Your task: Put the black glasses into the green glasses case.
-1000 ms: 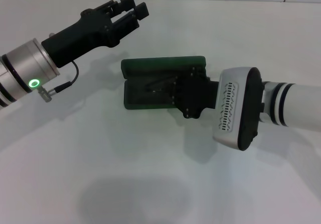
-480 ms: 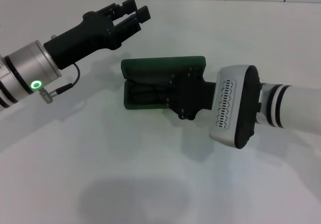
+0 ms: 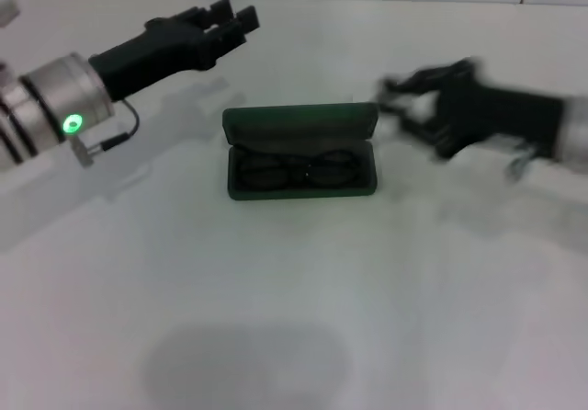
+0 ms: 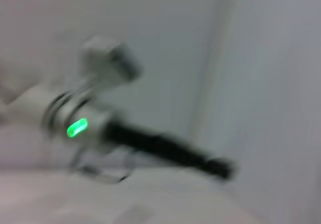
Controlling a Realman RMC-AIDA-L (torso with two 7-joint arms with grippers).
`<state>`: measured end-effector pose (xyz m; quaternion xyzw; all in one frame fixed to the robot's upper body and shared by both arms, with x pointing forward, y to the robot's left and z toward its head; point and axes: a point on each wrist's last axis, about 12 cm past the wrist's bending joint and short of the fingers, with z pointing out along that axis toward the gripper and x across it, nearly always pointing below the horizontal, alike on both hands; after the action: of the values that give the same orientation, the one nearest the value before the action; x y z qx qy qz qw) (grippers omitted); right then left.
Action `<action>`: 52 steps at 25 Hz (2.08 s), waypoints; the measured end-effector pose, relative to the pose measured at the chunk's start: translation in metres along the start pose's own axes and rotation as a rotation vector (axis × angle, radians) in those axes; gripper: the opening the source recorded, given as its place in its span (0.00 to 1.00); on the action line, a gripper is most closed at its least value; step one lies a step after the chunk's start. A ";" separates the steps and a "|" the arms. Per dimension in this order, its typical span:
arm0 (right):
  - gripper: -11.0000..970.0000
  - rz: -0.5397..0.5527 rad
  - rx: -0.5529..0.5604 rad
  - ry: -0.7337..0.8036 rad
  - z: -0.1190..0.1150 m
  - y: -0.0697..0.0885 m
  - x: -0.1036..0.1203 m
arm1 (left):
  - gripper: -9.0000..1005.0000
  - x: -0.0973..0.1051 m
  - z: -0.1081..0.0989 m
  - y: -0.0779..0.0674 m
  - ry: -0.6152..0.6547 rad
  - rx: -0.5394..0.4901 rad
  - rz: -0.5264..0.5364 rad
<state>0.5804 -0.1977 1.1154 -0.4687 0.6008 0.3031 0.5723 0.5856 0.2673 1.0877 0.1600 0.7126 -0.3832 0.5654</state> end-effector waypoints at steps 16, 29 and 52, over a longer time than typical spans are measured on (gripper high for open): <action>0.23 0.157 0.283 -0.127 -0.069 -0.033 0.018 | 0.49 -0.009 0.069 -0.002 0.451 -0.035 0.138; 0.23 0.129 0.304 -0.118 -0.065 -0.036 0.017 | 0.49 0.005 0.059 -0.017 0.536 0.099 0.183; 0.23 0.038 0.064 -0.169 -0.034 -0.013 -0.001 | 0.52 0.002 -0.007 -0.050 0.050 0.419 0.328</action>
<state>0.5784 -0.2328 1.1240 -0.4115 0.5686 0.3327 0.6298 0.5471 0.2393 1.1043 0.3964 0.5960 -0.4217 0.5566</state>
